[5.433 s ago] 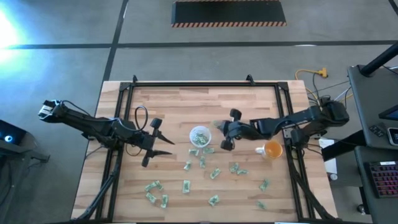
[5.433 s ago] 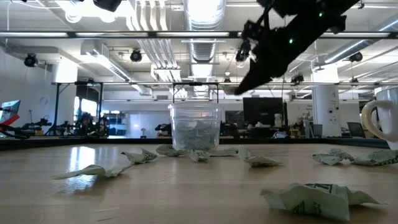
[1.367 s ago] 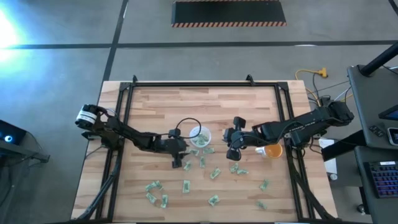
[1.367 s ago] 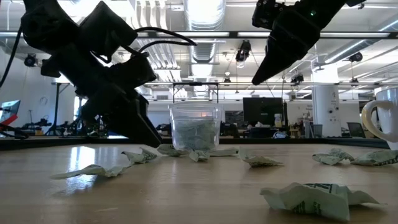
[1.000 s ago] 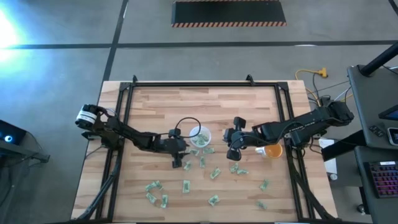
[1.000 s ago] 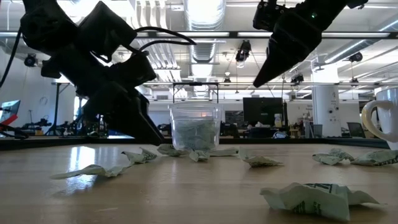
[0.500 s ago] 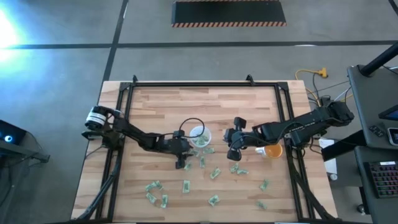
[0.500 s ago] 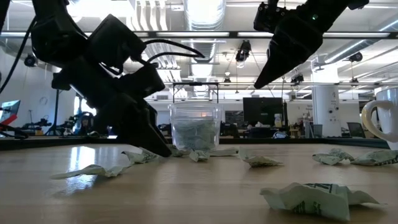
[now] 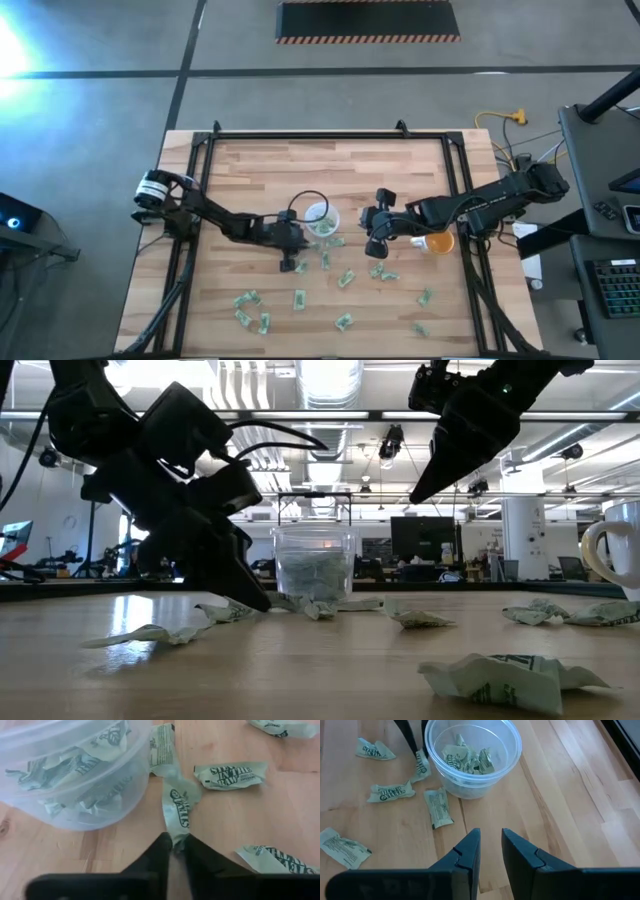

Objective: Pick and place Stevia / Truvia into bins
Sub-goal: Put the light green stevia packet into the transparent container

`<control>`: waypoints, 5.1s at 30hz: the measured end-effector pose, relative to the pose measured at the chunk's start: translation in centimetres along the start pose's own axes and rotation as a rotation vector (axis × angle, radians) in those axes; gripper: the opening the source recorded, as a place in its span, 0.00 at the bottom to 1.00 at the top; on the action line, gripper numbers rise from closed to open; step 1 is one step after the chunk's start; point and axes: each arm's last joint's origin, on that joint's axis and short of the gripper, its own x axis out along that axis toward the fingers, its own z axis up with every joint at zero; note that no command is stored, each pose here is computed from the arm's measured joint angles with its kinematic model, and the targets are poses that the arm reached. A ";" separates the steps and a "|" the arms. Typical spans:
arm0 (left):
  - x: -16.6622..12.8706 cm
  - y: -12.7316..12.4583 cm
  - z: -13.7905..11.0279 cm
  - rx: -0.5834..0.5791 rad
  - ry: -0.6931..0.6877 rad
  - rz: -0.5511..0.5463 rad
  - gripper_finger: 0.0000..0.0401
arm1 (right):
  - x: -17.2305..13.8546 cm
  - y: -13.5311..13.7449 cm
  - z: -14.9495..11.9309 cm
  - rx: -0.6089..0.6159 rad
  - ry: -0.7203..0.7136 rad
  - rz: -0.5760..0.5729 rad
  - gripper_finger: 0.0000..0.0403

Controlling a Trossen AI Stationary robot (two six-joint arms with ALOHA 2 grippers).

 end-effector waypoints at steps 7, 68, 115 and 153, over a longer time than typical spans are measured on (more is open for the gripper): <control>-0.2 0.0 0.1 0.001 0.005 -0.004 0.01 | 0.0 0.0 0.0 -0.001 0.002 -0.001 0.17; -11.2 2.0 7.3 0.085 -0.236 0.048 0.48 | 8.3 3.4 -2.5 -0.137 -0.037 0.186 0.24; -20.7 -2.3 6.7 0.176 -0.434 -0.216 0.49 | 9.0 3.3 -2.9 -0.170 0.030 0.175 0.02; -12.2 -5.1 2.9 0.144 0.182 -0.380 0.49 | 6.6 -0.2 2.4 -0.205 -0.310 0.056 0.04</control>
